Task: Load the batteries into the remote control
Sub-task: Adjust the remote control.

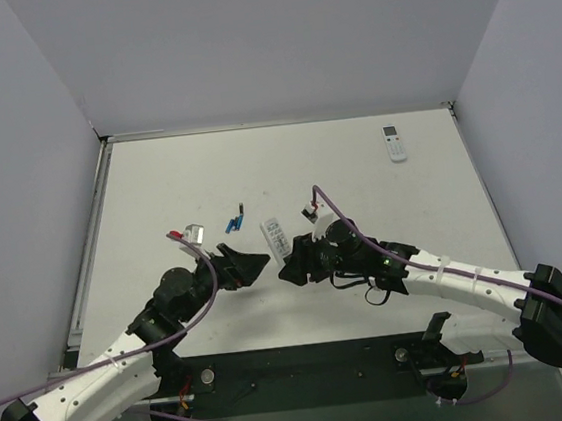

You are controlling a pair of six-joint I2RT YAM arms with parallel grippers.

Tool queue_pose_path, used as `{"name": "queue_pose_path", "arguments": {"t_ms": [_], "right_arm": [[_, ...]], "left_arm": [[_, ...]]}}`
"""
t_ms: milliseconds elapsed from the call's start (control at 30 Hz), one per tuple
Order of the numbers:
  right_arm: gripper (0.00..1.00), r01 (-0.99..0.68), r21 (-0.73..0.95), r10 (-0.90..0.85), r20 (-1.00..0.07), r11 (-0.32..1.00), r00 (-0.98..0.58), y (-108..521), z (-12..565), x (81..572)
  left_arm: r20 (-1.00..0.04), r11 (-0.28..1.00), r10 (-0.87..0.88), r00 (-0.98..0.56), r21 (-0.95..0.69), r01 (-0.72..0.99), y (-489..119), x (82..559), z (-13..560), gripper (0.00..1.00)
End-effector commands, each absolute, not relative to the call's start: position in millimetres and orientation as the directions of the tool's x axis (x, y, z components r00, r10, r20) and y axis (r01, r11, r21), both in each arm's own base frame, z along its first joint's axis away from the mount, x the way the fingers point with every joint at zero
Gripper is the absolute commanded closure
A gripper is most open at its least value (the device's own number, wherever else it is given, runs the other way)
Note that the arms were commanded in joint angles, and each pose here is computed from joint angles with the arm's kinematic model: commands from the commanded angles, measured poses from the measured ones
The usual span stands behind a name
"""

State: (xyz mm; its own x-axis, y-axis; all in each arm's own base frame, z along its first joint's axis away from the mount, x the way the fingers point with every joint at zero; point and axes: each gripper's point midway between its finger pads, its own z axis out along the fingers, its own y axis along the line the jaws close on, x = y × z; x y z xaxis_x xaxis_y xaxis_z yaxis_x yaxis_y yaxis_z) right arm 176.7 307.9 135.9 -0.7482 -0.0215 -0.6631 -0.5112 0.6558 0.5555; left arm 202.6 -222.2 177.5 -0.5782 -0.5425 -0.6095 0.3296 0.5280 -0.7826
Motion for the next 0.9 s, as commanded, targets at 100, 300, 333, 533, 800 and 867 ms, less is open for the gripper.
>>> {"name": "queue_pose_path", "arguments": {"t_ms": [100,300,333,533,800,867], "right_arm": [[1.0,-0.534,0.612,0.052,-0.684,0.583,-0.728,318.5,159.2,176.4],[1.0,-0.528,0.592,0.058,-0.697,0.608,-0.715,312.2,158.4,178.6],[1.0,-0.527,0.588,0.059,-0.7,0.614,-0.712,311.2,158.0,179.6],[1.0,-0.535,0.567,0.049,-0.714,0.626,-0.699,310.9,156.6,179.5],[1.0,-0.548,0.532,0.038,-0.739,0.646,-0.672,308.6,157.5,179.4],[1.0,-0.555,0.521,0.03,-0.746,0.648,-0.666,308.5,158.0,178.3]], "left_arm": [[-0.664,0.482,-0.606,-0.437,-0.744,0.462,-252.7,217.0,249.2,0.05],[-0.669,0.527,-0.587,-0.456,-0.743,0.412,-263.6,219.9,236.2,0.1],[-0.672,0.536,-0.584,-0.455,-0.741,0.405,-265.0,220.1,234.3,0.11],[-0.68,0.556,-0.56,-0.473,-0.732,0.394,-278.3,219.2,226.8,0.21],[-0.687,0.561,-0.516,-0.511,-0.722,0.404,-299.9,213.1,216.2,0.36],[-0.691,0.564,-0.51,-0.512,-0.718,0.407,-302.4,213.4,215.9,0.45]]}}
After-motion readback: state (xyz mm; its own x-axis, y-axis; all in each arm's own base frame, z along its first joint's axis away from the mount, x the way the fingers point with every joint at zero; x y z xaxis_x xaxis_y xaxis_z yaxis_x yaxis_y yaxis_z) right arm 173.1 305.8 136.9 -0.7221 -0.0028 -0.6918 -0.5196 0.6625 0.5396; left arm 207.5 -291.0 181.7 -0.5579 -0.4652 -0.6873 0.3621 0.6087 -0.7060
